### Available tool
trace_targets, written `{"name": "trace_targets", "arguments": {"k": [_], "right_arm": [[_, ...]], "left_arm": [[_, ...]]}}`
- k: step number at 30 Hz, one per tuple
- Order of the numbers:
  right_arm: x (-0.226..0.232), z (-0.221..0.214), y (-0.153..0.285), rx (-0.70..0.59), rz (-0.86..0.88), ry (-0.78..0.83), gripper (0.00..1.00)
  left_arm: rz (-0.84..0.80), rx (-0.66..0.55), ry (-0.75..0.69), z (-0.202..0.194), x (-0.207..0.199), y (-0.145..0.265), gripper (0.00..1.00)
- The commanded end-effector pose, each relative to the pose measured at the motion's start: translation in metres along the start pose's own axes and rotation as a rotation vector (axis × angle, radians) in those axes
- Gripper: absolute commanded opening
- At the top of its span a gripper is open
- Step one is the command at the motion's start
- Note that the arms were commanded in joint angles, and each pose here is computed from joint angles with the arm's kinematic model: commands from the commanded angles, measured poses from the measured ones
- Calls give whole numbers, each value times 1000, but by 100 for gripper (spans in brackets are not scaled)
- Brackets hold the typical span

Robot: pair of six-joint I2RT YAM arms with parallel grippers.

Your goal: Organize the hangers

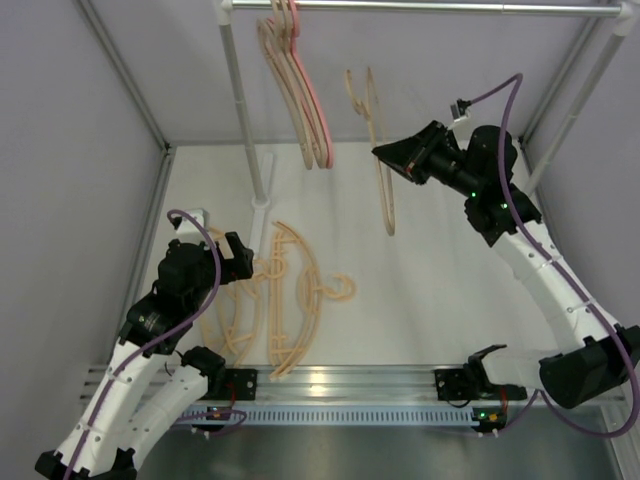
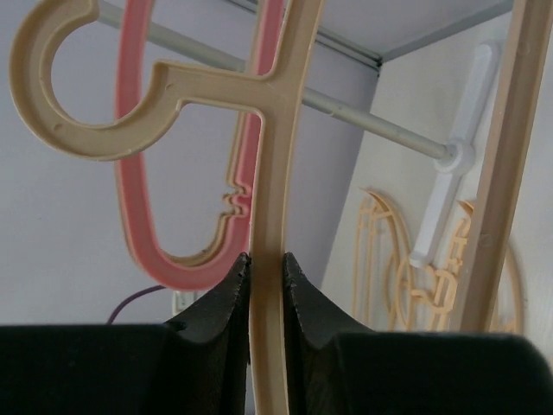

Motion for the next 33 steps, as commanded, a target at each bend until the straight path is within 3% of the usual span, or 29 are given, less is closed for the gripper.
{"name": "trace_targets", "arguments": {"k": [1, 14, 33], "right_arm": [[70, 20, 9, -29, 239, 53, 0], [118, 33, -18, 8, 424, 18, 0], [143, 29, -77, 54, 467, -22, 0]], "left_arm": [[0, -9, 9, 3, -1, -2, 98], [4, 0, 6, 1, -2, -4, 98], [-1, -9, 8, 3, -2, -2, 98]]}}
Point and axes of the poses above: each gripper's point midway between its finger pads, its own y axis back along the fingers, its own x axis along the line the jaws close on, z = x × y, the point moved 1 cm from there along y, back along the fingers, and after that the axes turned 5 degrees about -y, right-handed, at the moved point
